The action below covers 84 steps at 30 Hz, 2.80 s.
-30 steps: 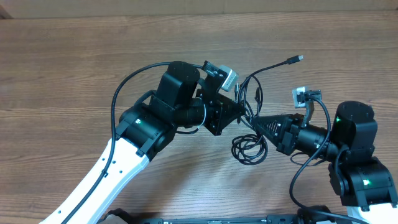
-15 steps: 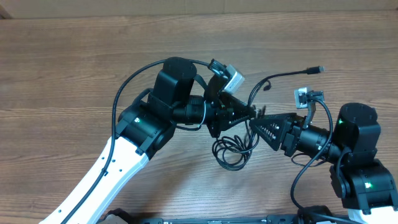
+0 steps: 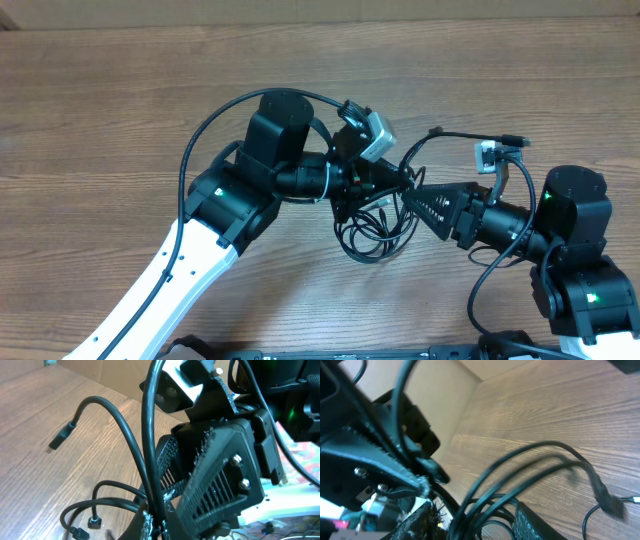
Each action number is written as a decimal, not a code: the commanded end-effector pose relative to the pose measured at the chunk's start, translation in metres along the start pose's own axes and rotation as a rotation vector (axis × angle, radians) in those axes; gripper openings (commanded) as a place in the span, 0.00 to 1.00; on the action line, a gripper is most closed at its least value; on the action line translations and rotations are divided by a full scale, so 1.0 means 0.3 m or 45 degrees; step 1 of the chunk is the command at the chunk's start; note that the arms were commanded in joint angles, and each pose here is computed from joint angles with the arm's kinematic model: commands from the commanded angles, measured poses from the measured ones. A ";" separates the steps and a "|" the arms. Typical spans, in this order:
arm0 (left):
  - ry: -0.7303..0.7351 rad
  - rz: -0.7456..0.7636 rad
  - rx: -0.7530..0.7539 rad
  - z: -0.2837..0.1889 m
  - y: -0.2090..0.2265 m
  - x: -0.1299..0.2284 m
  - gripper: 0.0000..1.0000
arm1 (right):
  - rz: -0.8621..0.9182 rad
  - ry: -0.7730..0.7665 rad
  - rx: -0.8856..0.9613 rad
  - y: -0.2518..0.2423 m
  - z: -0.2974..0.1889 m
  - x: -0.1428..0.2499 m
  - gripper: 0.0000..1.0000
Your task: Untangle cables
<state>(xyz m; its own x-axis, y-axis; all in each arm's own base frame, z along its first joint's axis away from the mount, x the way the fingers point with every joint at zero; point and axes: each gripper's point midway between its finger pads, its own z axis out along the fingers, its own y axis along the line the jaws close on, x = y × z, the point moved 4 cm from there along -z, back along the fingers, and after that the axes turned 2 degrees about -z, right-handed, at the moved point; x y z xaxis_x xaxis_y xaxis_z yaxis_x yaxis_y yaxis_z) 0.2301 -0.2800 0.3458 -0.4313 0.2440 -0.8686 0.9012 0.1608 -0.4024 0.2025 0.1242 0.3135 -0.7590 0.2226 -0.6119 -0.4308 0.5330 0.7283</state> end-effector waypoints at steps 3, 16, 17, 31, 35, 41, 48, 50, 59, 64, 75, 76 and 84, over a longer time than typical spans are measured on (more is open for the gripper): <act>-0.015 0.086 0.037 -0.006 -0.008 -0.008 0.04 | 0.173 -0.052 0.077 -0.020 -0.004 -0.027 0.48; -0.031 0.200 0.039 -0.004 -0.012 -0.018 0.04 | 0.273 0.038 0.027 -0.045 0.044 -0.026 0.48; -0.033 0.218 0.038 -0.004 -0.012 -0.019 0.04 | 0.275 0.040 0.028 -0.047 0.045 -0.026 0.47; -0.046 0.318 -0.034 0.005 0.022 -0.029 0.04 | 0.305 0.066 0.044 -0.073 0.065 -0.025 0.04; -0.018 0.220 -0.175 -0.001 0.075 -0.016 0.04 | 0.301 0.067 0.045 -0.073 0.065 -0.025 0.04; -0.018 -0.238 -0.625 -0.074 0.243 0.032 0.04 | 0.301 0.067 0.044 -0.072 0.064 -0.024 0.04; -0.069 -0.570 -0.799 -0.182 0.344 0.076 0.04 | 0.301 0.074 0.032 -0.068 0.064 -0.022 0.04; -0.082 -0.635 -0.830 -0.210 0.365 0.086 0.04 | 0.300 0.074 0.032 -0.068 0.064 -0.022 0.04; -0.128 -0.824 -0.988 -0.347 0.452 0.134 0.04 | 0.247 0.092 0.013 -0.062 0.064 -0.015 0.04; -0.177 -0.948 -1.058 -0.421 0.490 0.157 0.04 | 0.247 0.097 0.004 -0.059 0.064 -0.014 0.04; -0.210 -0.947 -1.170 -0.544 0.545 0.181 0.04 | 0.085 0.000 -0.099 0.037 0.011 -0.040 0.04; -0.192 -0.910 -1.176 -0.547 0.546 0.181 0.04 | 0.034 -0.035 -0.120 0.064 -0.007 -0.047 0.04; -0.178 -0.873 -1.300 -0.581 0.568 0.193 0.04 | -0.220 -0.218 -0.223 0.195 -0.096 -0.081 0.04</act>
<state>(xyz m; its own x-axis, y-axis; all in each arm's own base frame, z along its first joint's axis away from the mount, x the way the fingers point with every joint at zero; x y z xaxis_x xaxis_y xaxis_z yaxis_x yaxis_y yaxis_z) 0.3464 -0.0860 0.2794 -0.7633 -0.2947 -0.5749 0.0455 0.8631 -0.5029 0.1928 0.1276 0.3601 -0.6507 0.2804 -0.7057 -0.5667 0.4393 0.6970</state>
